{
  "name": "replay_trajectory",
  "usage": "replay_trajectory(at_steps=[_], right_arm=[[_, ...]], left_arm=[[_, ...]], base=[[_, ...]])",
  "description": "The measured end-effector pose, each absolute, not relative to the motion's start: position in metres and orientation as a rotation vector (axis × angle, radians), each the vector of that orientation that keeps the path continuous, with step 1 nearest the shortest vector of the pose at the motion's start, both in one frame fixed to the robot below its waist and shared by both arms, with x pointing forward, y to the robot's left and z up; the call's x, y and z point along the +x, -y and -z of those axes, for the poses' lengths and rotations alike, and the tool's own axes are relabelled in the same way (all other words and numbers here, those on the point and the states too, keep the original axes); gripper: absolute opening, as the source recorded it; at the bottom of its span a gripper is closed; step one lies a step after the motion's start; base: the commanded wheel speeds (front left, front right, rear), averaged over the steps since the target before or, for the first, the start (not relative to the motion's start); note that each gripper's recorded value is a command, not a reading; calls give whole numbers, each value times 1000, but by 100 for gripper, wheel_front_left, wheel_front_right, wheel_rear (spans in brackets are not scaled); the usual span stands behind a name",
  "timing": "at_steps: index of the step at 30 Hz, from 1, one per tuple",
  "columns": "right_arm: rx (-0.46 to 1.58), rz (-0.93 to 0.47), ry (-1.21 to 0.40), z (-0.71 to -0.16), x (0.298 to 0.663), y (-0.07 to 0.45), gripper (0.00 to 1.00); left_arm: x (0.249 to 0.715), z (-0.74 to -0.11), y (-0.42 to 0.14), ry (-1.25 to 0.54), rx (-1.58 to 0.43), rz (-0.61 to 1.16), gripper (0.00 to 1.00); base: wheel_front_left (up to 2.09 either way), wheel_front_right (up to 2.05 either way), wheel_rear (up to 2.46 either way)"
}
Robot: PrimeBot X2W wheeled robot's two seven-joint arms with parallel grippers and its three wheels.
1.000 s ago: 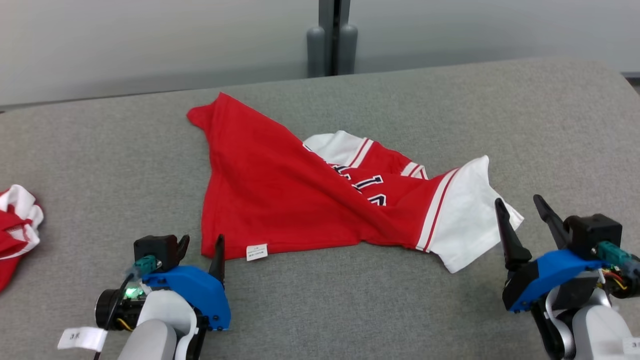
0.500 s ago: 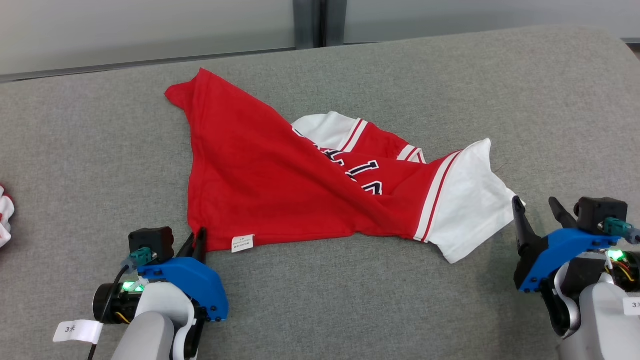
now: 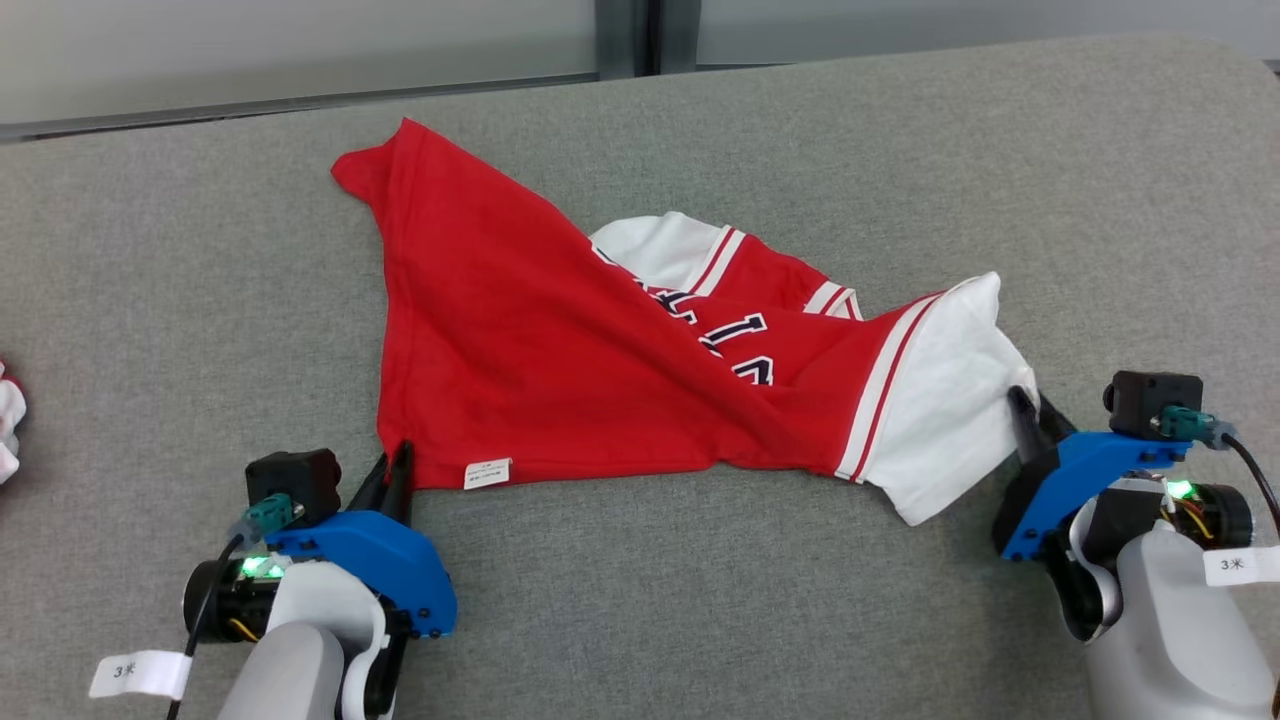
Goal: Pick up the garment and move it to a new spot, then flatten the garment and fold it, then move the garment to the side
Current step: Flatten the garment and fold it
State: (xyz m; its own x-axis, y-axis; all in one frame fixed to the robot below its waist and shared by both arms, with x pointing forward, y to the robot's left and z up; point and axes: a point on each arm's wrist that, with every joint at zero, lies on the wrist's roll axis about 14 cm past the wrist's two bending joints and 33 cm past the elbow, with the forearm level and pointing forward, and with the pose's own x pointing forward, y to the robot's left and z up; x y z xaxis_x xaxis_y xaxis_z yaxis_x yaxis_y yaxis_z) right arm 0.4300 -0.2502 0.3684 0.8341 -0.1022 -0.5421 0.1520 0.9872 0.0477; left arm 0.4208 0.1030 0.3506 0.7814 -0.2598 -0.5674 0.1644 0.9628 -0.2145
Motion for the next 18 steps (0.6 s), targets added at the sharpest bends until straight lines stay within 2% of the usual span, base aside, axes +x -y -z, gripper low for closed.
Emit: replay_trajectory(at_steps=[4, 7, 12, 18], right_arm=[[148, 118, -449, -395, 434, 241, 0], [149, 113, -325, -432, 435, 245, 0], [115, 99, -129, -509, 428, 256, 0], [37, 77, 111, -613, 410, 259, 0]], left_arm=[[422, -370, -100, -556, -212, 219, 0], [433, -407, -93, -419, -301, 233, 0], [445, -489, -83, -181, -475, 290, 0], [450, -586, -77, 16, -517, 429, 0]], base=[[0, 0, 0], [0, 0, 0], [0, 0, 0], [0, 0, 0]])
